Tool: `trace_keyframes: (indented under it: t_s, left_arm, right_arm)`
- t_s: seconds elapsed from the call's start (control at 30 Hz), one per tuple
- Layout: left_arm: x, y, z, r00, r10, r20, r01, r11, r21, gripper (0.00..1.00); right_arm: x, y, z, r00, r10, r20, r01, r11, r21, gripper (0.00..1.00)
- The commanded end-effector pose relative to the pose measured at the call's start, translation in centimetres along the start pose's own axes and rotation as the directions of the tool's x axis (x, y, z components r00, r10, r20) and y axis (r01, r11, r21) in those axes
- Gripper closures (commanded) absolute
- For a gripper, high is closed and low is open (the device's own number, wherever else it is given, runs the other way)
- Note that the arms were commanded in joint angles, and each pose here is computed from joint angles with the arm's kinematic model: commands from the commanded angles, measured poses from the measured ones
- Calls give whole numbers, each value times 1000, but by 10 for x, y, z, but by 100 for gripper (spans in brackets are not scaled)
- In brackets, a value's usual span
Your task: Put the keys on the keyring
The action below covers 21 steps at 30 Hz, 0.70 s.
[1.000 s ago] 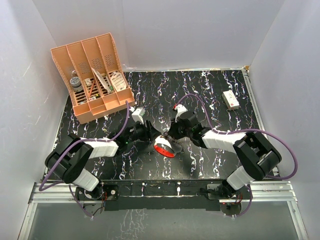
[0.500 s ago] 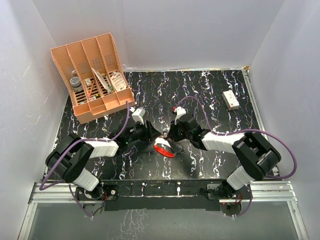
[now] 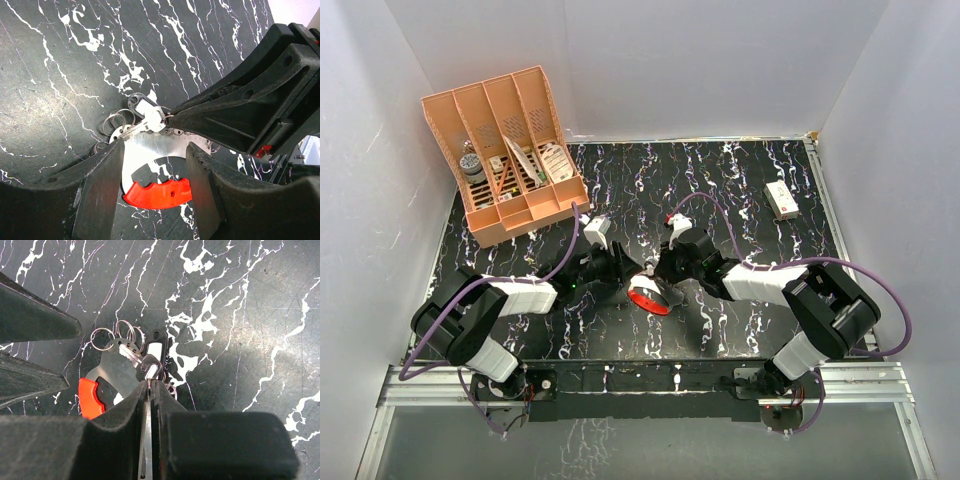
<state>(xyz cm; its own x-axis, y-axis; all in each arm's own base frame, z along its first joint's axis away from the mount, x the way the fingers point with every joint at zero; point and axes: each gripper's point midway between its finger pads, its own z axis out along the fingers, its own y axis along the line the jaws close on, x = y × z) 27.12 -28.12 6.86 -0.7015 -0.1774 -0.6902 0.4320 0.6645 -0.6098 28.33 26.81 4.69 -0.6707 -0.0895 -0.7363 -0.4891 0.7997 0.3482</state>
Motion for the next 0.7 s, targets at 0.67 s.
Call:
trace_keyframes:
  t_s: [0.67]
  left_arm:
    - [-3, -2, -2, 1000, 12, 9, -13, 1000, 15, 50]
  right_arm:
    - [-28, 13, -5, 997, -56, 45, 57, 998, -18, 85]
